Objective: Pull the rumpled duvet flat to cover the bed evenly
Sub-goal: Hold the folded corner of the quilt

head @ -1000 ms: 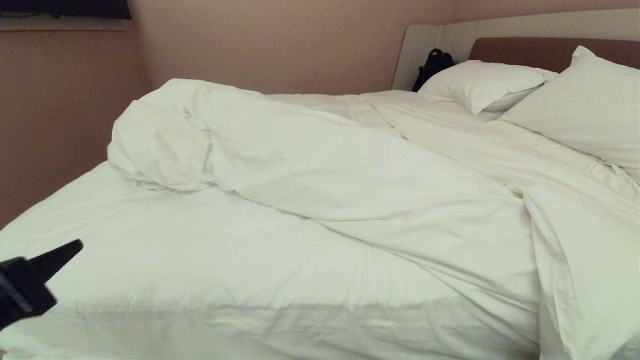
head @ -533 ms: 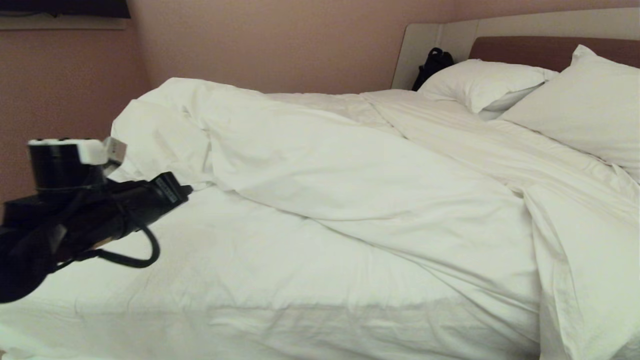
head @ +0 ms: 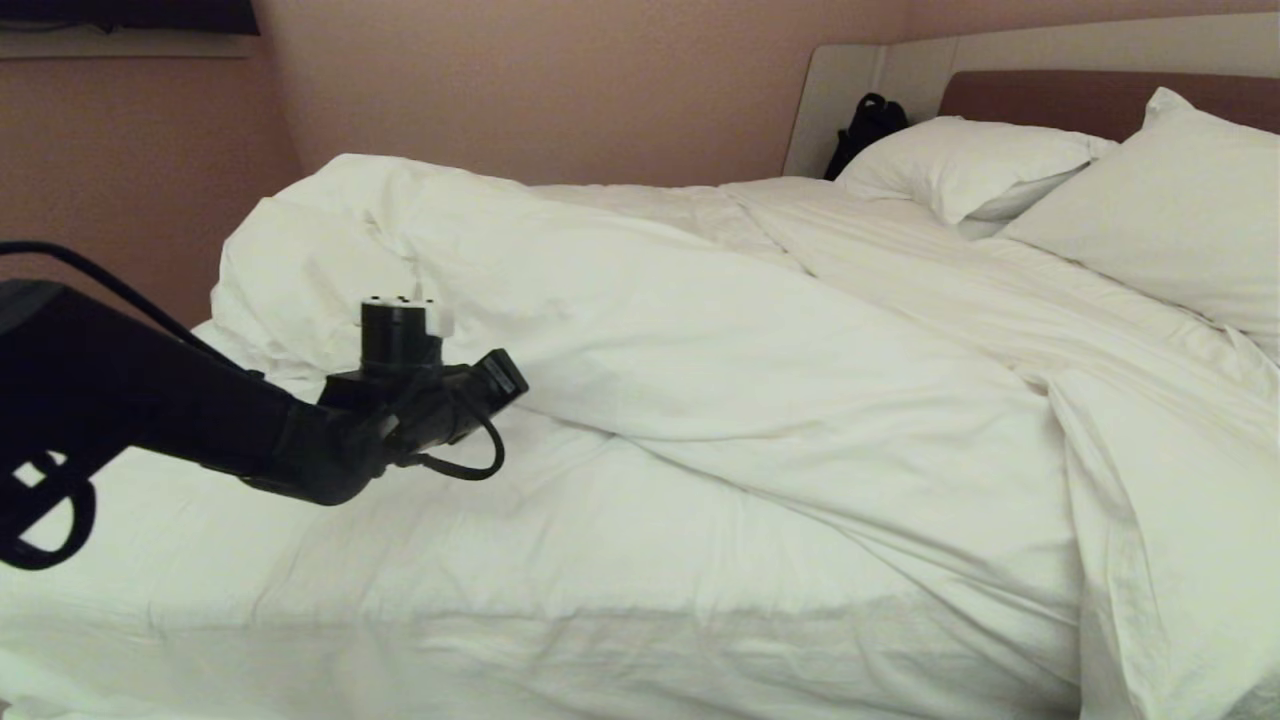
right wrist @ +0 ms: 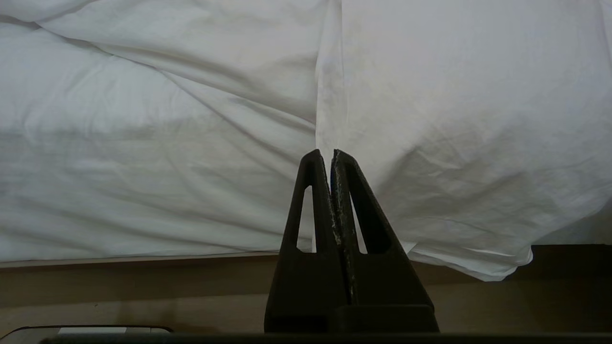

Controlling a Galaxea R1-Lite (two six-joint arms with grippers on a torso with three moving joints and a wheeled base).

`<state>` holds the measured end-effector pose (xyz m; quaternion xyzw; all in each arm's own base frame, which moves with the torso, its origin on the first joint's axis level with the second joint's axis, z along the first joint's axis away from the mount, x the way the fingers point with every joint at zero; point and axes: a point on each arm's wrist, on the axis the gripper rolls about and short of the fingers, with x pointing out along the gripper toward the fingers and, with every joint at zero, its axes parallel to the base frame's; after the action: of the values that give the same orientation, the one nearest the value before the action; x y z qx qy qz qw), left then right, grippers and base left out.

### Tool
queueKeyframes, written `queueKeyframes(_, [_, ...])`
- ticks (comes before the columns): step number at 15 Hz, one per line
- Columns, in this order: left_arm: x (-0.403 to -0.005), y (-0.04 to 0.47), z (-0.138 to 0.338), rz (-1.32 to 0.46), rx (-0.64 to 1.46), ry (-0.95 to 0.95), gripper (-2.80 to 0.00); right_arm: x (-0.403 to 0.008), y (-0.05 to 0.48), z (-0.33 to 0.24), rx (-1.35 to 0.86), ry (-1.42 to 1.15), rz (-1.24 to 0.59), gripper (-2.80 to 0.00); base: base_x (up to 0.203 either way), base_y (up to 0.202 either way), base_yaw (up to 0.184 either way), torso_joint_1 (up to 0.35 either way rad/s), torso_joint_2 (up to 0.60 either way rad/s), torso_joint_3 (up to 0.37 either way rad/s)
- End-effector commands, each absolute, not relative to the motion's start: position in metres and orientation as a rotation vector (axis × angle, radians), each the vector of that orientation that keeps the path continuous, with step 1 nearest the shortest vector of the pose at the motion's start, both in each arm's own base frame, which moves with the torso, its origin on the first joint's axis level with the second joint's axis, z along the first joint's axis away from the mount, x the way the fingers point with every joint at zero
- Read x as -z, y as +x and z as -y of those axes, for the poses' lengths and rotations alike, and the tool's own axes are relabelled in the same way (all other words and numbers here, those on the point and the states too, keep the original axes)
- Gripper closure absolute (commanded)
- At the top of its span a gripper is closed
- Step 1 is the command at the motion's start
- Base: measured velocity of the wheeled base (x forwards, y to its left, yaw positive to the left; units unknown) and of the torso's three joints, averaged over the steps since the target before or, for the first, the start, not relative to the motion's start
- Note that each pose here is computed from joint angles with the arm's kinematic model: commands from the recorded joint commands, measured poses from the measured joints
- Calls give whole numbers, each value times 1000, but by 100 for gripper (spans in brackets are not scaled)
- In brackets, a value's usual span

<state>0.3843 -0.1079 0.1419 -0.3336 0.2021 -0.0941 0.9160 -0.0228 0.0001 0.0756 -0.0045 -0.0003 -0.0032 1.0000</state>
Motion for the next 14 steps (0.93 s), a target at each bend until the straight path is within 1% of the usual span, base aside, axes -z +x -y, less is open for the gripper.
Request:
queueKeyframes(1, [-127, 402, 129, -433, 226, -682, 0, -76, -23, 0, 6, -9, 2, 0, 0, 0, 0, 0, 0, 0])
queueKeyframes(7, [-110, 412, 137, -463, 226, -677, 0, -76, -23, 0, 6, -9, 2, 0, 0, 0, 0, 0, 0, 0])
queueKeyframes(10, [-111, 408, 140, -462, 239, -676, 0, -76, -23, 0, 6, -9, 2, 0, 0, 0, 0, 0, 0, 0])
queueKeyframes(11, [-113, 406, 143, -461, 247, -677, -280, -76, -23, 0, 6, -9, 2, 0, 0, 0, 0, 0, 0, 0])
queueKeyframes(14, [-120, 402, 145, -450, 259, -715, -280, -76, -23, 0, 6, -9, 2, 0, 0, 0, 0, 0, 0, 0])
